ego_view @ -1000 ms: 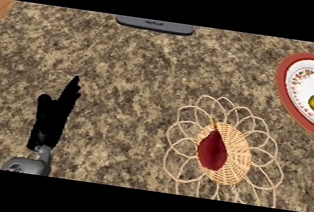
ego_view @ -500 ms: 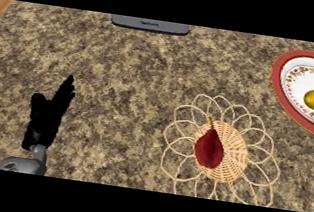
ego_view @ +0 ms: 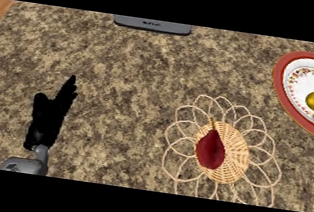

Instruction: Pick the lemon from the placemat and place it in the plate

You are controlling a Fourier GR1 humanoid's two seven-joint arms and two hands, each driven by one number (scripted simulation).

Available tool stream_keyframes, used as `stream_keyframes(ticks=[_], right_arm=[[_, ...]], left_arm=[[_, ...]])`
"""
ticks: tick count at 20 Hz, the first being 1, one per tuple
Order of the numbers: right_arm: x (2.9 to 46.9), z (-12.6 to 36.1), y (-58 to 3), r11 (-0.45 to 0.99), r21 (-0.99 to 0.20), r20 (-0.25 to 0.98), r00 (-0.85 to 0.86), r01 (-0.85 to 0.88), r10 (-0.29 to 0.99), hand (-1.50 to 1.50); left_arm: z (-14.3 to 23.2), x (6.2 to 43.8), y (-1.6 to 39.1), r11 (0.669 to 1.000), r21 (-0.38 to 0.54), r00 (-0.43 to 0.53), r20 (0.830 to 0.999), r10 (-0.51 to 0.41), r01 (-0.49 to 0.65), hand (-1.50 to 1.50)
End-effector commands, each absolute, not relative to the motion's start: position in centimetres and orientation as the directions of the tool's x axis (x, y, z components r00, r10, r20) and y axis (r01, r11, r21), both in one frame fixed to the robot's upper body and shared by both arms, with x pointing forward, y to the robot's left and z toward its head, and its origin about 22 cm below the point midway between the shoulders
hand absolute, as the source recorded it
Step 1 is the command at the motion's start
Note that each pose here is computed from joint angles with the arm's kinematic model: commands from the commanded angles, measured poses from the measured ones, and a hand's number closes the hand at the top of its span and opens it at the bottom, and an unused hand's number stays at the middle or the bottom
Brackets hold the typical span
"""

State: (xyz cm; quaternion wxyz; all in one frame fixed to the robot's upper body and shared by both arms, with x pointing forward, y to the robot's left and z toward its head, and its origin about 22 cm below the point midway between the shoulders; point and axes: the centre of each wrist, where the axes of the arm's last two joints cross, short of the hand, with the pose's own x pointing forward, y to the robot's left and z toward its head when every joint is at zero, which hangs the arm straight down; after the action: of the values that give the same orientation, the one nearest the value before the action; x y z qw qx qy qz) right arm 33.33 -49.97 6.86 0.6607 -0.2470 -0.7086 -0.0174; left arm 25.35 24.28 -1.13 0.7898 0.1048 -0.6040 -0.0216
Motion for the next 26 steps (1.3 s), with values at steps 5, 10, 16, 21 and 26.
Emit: stream_keyframes(ticks=[5,10,16,21,26], right_arm=[[31.9,5.9,-50.9,0.892,-0.293,0.940,-0.066,0.345,0.334,-1.50],[33.7,4.2,-47.9,0.862,-0.332,0.931,-0.017,0.383,0.365,-1.50],[33.0,5.1,-49.3,0.809,-0.388,0.912,0.056,0.442,0.407,-1.50],[32.0,2.5,-48.6,0.822,-0.390,0.916,0.081,0.415,0.394,-1.50],[30.2,4.0,-51.4,0.784,-0.437,0.894,0.119,0.442,0.431,-1.50]], left_arm=[[0.5,25.3,23.5,0.978,0.192,0.265,0.950,-0.166,-0.076,0.00],[0.0,25.2,25.5,0.976,0.196,0.264,0.950,-0.166,-0.093,0.00],[-1.8,24.7,24.8,0.980,0.190,0.276,0.947,-0.166,-0.062,0.00],[0.2,27.7,23.5,0.976,0.200,0.263,0.950,-0.170,-0.089,0.00],[-1.8,26.1,24.4,0.979,0.187,0.282,0.946,-0.159,-0.076,0.00]])
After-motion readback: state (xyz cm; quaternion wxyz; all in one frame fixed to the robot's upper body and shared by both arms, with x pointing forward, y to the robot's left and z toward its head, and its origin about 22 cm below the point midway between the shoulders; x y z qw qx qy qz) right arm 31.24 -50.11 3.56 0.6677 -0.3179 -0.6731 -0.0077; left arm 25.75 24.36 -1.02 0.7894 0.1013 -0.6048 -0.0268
